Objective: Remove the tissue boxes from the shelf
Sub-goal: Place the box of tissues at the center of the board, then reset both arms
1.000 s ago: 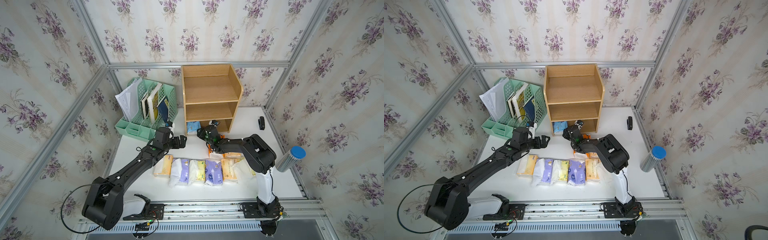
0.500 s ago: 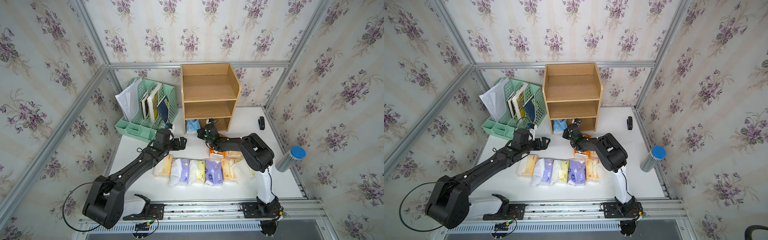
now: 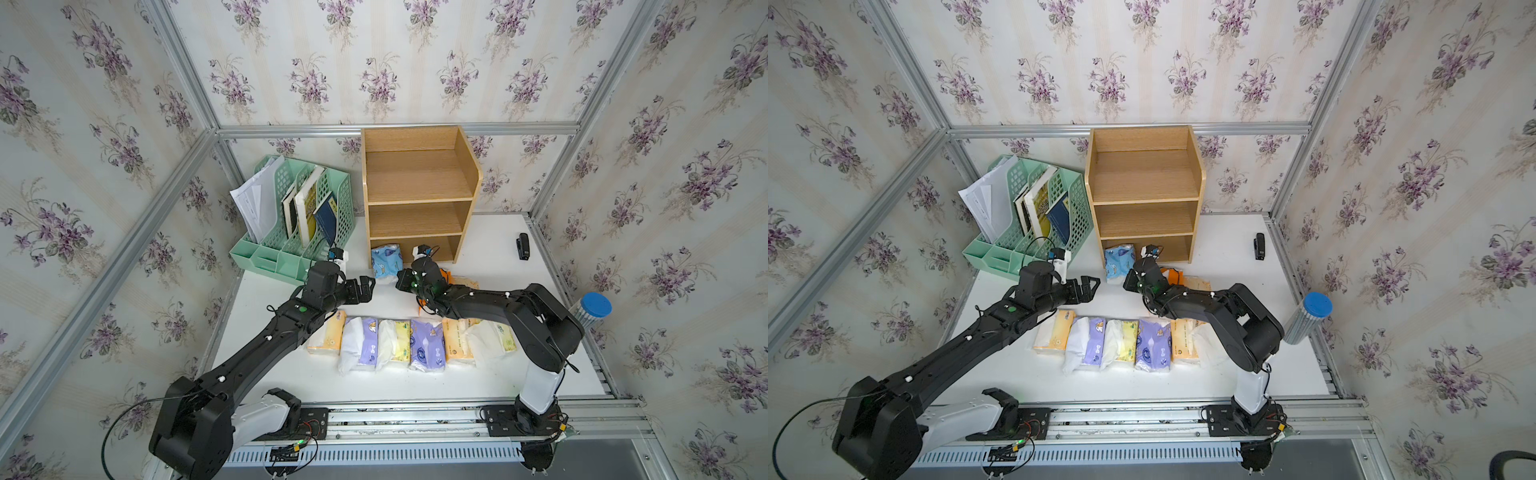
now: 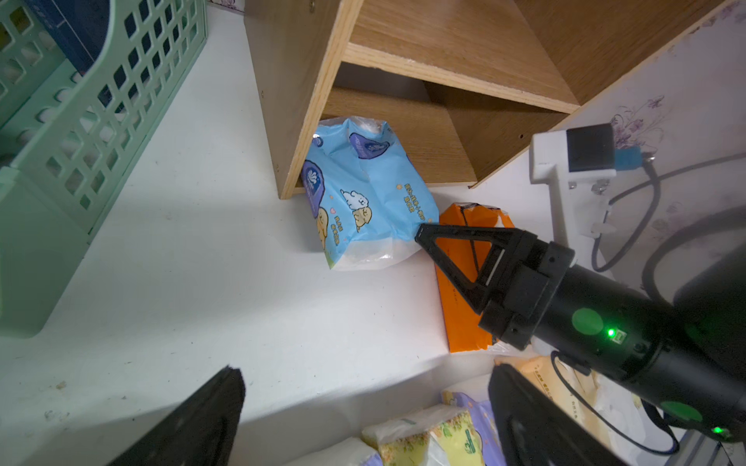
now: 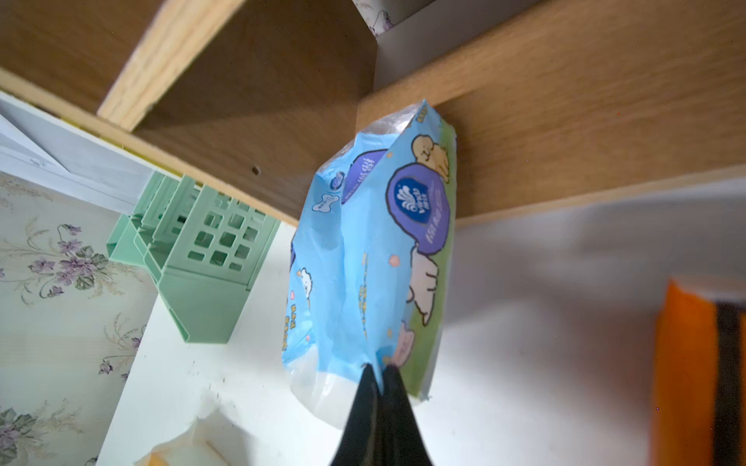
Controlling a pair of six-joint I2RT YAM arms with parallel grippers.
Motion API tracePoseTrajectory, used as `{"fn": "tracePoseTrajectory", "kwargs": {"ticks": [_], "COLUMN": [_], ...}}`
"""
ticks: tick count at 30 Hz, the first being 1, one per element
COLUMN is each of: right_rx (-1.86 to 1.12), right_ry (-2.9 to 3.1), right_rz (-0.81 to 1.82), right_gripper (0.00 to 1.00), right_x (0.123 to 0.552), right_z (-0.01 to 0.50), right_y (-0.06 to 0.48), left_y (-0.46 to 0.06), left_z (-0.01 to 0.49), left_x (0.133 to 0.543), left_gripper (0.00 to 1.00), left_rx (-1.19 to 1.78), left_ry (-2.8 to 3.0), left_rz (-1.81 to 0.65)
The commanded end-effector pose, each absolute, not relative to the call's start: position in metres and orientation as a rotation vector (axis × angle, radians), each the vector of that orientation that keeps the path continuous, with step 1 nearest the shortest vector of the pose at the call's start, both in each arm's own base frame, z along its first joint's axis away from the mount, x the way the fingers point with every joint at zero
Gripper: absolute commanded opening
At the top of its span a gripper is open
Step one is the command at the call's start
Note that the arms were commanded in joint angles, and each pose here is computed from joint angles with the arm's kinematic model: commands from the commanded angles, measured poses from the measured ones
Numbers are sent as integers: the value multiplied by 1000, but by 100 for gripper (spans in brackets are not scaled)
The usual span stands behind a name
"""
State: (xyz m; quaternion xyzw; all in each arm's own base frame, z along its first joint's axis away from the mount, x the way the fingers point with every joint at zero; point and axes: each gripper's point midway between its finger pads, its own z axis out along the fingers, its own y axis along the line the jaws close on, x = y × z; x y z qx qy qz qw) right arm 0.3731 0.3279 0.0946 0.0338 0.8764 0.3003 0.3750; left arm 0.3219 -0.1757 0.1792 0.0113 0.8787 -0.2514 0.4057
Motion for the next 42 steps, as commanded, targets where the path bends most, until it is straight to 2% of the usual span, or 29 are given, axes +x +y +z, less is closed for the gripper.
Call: {"fn": "tracePoseTrajectory", "kwargs": {"ticks": [1,9,10,12,19,21,22,23,28,33,35,38,42], "right_rx": [76,78,73,54,12,22,33,46,130,219,269,329,317], "right_ry": [2304,2354,2351,2345,2213,2141,2100,2063,1902,1862,1809,1731,1742], "right_rz": [668,610,614,644,611,547,503,449,105,83,62,92,0], "right_gripper": [4,10,16,41,72,85,96,100,100,100,100,100,100], "right_x": [351,303,299,294,295,296,297,298,309,332,333,333,339], "right_z": [82,68,69,76,144,171,185,195,233,231,228,220,198], "right_y": [317,297,295,296,280,261,249,236,143,46,14,-11,-21], "left_y": [-177,-191,-192,-191,-160,-143,-133,-123,-60,-24,-34,-31,4], "left_z": [184,199,200,204,224,233,239,243,268,268,255,235,214], "left_x": [315,286,284,279,268,264,262,261,255,262,275,288,299], "left_gripper": [99,99,99,99,99,99,99,99,99,99,99,99,99], "left_rx": [17,75,79,84,45,31,19,9,-99,-118,-26,-49,-133], "left_ry": [2228,2209,2206,2198,2145,2104,2080,2058,1861,1763,1769,1754,1782], "left_rz": [-605,-551,-546,-534,-422,-355,-311,-265,35,277,218,143,293]}}
